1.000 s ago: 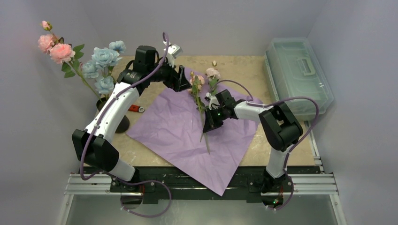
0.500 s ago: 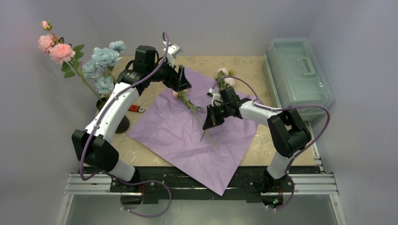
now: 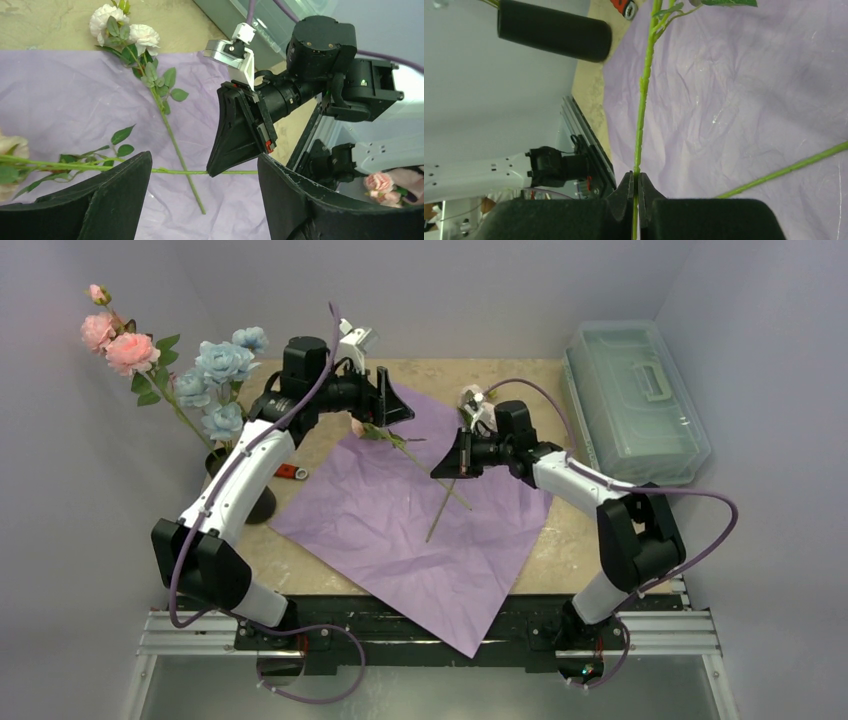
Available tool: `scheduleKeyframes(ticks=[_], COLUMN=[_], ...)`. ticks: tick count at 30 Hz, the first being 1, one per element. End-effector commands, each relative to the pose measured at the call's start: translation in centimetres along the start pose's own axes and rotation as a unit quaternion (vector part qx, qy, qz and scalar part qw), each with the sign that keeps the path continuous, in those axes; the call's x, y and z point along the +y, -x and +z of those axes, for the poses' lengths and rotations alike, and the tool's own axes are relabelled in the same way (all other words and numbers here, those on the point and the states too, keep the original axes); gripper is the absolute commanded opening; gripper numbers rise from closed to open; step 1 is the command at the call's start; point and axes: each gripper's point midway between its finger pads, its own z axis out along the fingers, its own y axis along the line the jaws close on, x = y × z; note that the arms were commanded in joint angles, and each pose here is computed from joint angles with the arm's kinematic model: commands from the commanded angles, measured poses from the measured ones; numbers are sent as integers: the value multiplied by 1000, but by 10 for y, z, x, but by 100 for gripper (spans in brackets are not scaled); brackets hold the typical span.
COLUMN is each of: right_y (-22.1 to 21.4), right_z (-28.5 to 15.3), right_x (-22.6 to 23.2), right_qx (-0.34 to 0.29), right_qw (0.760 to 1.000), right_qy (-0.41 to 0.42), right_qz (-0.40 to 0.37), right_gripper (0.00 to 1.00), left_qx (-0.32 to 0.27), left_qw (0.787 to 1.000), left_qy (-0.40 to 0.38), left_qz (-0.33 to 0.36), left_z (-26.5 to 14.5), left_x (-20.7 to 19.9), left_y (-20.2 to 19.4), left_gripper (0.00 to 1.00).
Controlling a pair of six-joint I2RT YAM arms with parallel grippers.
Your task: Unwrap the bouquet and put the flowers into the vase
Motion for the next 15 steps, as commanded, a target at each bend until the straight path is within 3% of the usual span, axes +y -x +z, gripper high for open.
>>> scheduleKeyframes(ticks=[1, 5, 14, 15], right_y=[44, 47, 22, 20], right_z=[-22, -25, 7, 14], right_x=[42, 17, -52, -56], right_qx=[-69, -75, -22, -7], right_qw=[996, 997, 992, 990], right_qy=[49, 19, -109, -119], right_qz=[-4, 22, -62, -76], right_gripper=[0, 0, 0, 5], left_qx=[-56, -48, -39, -36], left_qw=[997, 996, 999, 999], left_qy=[-31, -29, -12, -10], left_qz=[-44, -69, -21, -18], left_z=[-5, 5, 9, 9], left_x=[-12, -2, 13, 13], left_y=[28, 16, -4, -6], left_gripper=[77, 76, 74, 74])
